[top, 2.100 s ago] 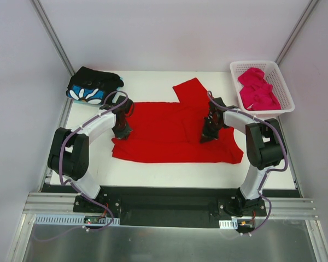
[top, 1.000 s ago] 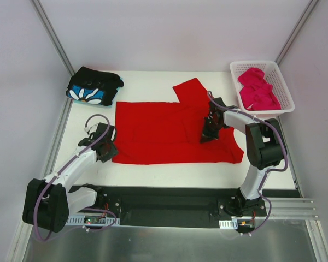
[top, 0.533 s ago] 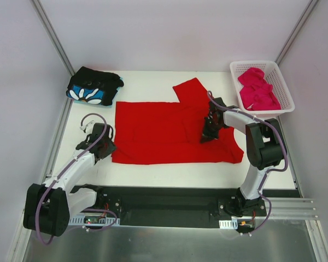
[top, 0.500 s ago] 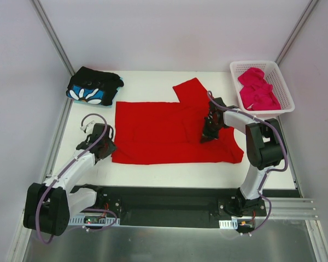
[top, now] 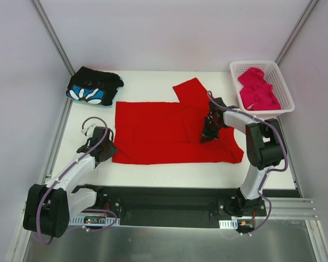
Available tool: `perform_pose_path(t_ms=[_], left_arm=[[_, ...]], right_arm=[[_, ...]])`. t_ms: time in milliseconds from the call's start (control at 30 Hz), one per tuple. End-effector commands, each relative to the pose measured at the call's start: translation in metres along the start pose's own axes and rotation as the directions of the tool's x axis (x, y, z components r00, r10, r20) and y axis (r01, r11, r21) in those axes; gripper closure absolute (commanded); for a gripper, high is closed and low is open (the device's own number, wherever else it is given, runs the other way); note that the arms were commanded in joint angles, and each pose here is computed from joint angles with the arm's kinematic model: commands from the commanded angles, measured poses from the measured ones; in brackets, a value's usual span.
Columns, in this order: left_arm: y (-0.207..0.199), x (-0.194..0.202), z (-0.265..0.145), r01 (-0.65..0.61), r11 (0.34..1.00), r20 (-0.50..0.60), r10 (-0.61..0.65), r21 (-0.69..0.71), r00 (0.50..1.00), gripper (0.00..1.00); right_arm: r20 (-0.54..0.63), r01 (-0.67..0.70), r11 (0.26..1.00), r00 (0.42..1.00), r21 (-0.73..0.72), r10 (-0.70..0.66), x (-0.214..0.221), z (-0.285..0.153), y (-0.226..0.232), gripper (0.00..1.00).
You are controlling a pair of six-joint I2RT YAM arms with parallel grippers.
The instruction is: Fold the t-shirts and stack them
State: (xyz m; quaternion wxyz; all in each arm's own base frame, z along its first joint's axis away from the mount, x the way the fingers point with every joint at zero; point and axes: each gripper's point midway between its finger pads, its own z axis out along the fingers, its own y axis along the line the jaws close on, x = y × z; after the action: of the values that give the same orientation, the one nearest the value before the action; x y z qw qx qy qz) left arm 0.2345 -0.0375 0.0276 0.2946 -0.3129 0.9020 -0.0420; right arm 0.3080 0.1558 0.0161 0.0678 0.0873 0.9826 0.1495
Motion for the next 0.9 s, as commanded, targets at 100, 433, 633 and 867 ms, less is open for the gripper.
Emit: perform_pose_path(t_ms=[100,433,633,867], left_arm=[[-0.003,-0.013,-0.004,0.038,0.999,0.059,-0.039,0.029,0.997,0.64],[-0.001,0.002,0.008,0.082,0.996,0.012,-0.083,0.041,0.997,0.64],[-0.005,0.003,0.007,0.089,0.994,0.003,-0.090,0.062,0.996,0.64],[-0.014,0.009,-0.005,0.112,0.985,-0.031,-0.109,0.133,0.994,0.64]], right_arm=[[0.003,0.013,0.996,1.000,0.084,-0.013,0.001,-0.005,-0.020,0.99],[0.003,0.014,0.996,1.000,0.087,-0.015,0.002,-0.006,-0.021,0.99],[0.005,0.015,0.996,1.000,0.083,-0.015,0.001,-0.006,-0.020,0.99],[-0.001,0.015,0.996,1.000,0.087,-0.015,0.002,-0.004,-0.021,0.99]])
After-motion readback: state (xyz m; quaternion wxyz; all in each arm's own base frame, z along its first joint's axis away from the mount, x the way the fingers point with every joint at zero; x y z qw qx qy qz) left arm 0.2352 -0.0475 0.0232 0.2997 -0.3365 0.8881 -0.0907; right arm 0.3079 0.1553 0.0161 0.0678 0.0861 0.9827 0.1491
